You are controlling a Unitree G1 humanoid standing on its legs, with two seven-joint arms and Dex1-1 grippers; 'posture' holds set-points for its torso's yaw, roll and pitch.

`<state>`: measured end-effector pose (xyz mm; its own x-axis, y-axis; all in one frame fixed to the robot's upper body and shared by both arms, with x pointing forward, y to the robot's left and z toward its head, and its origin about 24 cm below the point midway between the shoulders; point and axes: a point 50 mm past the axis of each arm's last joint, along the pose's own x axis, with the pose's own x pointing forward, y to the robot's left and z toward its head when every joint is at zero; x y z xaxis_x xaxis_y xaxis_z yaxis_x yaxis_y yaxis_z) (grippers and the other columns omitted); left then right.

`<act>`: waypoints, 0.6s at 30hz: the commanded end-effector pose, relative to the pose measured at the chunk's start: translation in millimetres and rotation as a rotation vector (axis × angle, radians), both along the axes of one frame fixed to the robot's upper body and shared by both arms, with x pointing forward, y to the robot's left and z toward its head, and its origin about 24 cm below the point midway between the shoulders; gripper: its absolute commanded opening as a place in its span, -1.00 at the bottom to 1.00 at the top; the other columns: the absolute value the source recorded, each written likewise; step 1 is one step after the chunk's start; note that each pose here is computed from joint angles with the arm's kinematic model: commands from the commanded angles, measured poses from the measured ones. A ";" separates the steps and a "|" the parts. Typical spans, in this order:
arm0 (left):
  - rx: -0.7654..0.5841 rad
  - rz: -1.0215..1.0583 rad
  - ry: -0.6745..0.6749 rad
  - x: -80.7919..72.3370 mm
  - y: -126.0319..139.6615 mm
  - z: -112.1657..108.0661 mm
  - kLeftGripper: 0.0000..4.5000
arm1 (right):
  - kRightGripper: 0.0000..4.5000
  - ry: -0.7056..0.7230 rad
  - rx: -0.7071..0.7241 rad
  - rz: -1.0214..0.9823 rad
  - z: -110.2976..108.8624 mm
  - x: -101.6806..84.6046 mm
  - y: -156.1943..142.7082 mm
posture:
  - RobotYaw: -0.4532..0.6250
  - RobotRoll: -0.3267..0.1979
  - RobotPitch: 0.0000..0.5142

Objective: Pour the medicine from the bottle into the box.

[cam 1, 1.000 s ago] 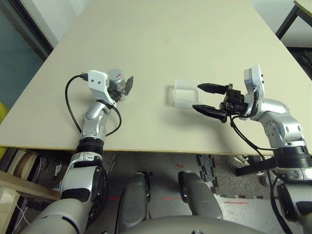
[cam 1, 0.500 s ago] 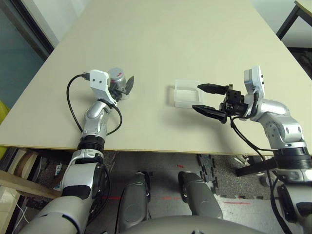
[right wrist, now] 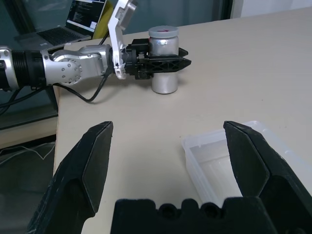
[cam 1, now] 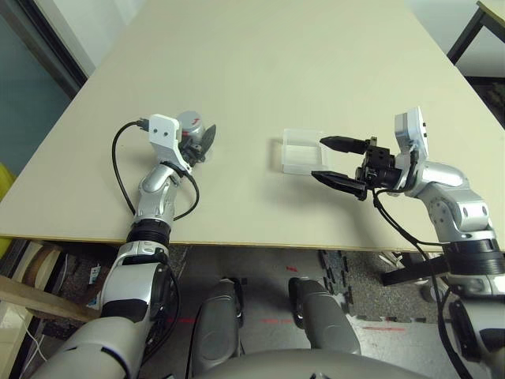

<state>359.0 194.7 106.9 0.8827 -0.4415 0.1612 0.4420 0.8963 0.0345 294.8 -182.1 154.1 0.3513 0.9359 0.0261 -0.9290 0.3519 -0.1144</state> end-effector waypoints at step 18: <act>0.067 -0.534 0.065 -19.6 -69.3 38.8 0.16 | 1.00 -0.047 0.019 0.140 40.8 26.8 50.7 | -0.52 0.25 -0.47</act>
